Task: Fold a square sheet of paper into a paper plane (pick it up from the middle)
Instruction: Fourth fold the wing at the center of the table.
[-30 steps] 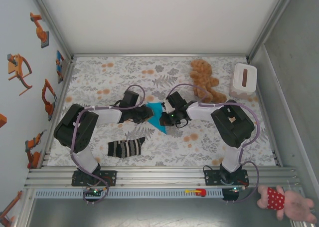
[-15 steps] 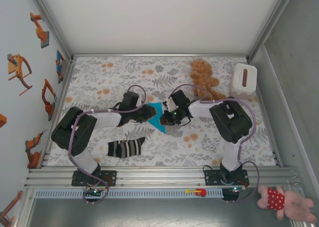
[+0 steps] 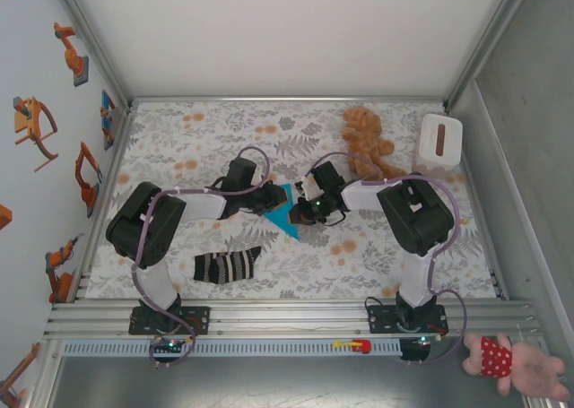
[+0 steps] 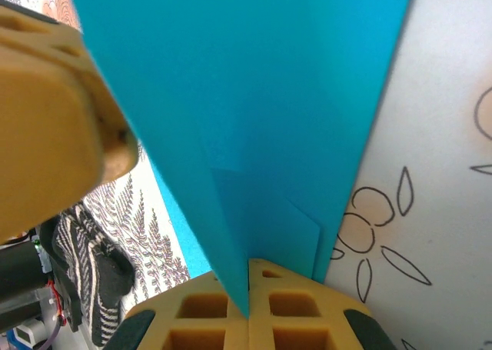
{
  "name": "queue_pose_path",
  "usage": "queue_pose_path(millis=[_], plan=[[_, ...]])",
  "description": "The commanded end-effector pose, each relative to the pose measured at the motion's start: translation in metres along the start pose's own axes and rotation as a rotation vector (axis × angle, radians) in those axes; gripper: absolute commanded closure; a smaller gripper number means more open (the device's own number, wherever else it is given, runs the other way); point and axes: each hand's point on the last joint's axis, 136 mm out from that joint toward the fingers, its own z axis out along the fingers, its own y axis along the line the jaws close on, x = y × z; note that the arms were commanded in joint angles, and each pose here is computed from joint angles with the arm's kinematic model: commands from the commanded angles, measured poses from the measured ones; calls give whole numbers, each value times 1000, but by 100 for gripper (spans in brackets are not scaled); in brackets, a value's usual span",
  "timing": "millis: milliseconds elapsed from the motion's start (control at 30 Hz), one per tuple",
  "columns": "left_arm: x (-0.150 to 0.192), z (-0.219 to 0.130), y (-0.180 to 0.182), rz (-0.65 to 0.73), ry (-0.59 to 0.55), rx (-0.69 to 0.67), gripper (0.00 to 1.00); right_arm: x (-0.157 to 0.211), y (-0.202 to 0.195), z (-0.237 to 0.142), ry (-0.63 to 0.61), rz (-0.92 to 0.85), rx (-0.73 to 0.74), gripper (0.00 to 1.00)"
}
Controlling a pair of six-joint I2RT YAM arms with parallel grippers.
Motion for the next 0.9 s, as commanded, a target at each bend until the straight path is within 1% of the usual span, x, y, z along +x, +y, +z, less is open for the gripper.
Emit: queue_pose_path(millis=[0,33,133,333,433,633,867], plan=[[1,4,3,-28,25,-28,85,8,-10,1,18,28,8,100],[1,5,4,-30,27,-37,86,8,-7,0,15,22,2,100],[1,7,8,-37,32,-56,87,8,4,-7,4,-6,-31,95],[-1,9,11,-37,42,-83,87,9,11,-19,-20,-7,-39,81],[-1,11,13,-37,50,-93,87,7,15,-25,-45,-3,-48,77],[-2,12,12,-39,52,-92,87,6,16,-31,-80,5,-41,76],[-2,12,12,-41,53,-94,87,21,10,-28,-46,19,-44,77]])
